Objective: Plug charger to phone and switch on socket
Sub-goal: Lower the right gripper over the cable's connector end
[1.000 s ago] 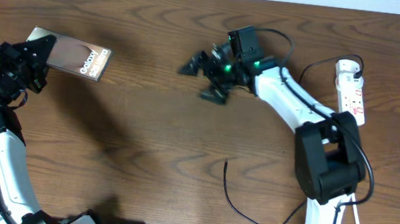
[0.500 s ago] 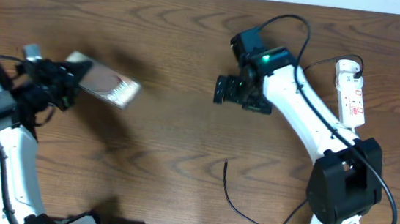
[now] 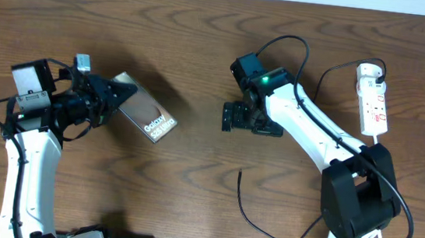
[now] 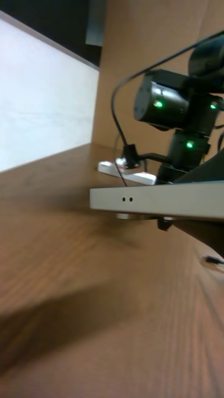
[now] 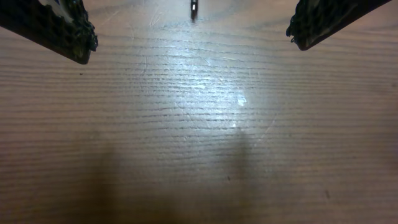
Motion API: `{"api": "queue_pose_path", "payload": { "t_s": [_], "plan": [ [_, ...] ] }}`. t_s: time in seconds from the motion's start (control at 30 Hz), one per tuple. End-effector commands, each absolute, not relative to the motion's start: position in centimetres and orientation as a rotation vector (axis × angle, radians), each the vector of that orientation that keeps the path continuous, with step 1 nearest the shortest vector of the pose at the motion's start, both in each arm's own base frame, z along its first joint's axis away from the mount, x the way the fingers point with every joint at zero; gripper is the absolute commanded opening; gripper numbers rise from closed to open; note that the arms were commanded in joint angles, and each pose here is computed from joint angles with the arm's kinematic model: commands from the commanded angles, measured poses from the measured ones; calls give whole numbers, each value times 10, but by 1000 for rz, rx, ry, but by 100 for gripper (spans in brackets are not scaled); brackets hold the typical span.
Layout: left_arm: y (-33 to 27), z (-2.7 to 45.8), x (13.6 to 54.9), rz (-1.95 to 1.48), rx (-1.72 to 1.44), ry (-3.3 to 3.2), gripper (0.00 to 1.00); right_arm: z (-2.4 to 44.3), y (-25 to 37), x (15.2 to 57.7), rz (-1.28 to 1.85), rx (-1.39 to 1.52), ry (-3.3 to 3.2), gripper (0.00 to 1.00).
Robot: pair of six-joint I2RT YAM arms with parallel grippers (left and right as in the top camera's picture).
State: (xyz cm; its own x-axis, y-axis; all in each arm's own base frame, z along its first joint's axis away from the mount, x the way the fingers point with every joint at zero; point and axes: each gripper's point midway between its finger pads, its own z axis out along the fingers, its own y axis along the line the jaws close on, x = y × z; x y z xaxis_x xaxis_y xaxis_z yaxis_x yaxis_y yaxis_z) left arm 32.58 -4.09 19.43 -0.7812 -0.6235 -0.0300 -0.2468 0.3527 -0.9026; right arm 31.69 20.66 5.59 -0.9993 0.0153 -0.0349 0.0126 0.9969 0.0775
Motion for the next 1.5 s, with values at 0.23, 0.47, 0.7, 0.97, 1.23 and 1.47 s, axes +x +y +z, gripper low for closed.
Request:
{"api": "queue_pose_path", "payload": {
  "t_s": [0.23,0.47,0.7,0.97,1.23,1.47],
  "plan": [
    [-50,185,310,-1396,-665,2316,7,30,213,291,80,-58,3151,99],
    [-50,183,307,-1391,-647,2328,7,25,219,280,80,-101,3169,99],
    [-47,173,303,-1328,-674,2372,7,13,213,266,21,-9,3194,99],
    [-47,172,302,-1323,-667,2377,8,-5,200,248,-33,48,3237,99],
    [-47,172,302,-1324,-667,2377,7,-16,196,224,-77,56,3290,98],
    [-47,172,302,-1324,-668,2377,7,-18,205,211,-98,32,3296,98]
  ]
}}
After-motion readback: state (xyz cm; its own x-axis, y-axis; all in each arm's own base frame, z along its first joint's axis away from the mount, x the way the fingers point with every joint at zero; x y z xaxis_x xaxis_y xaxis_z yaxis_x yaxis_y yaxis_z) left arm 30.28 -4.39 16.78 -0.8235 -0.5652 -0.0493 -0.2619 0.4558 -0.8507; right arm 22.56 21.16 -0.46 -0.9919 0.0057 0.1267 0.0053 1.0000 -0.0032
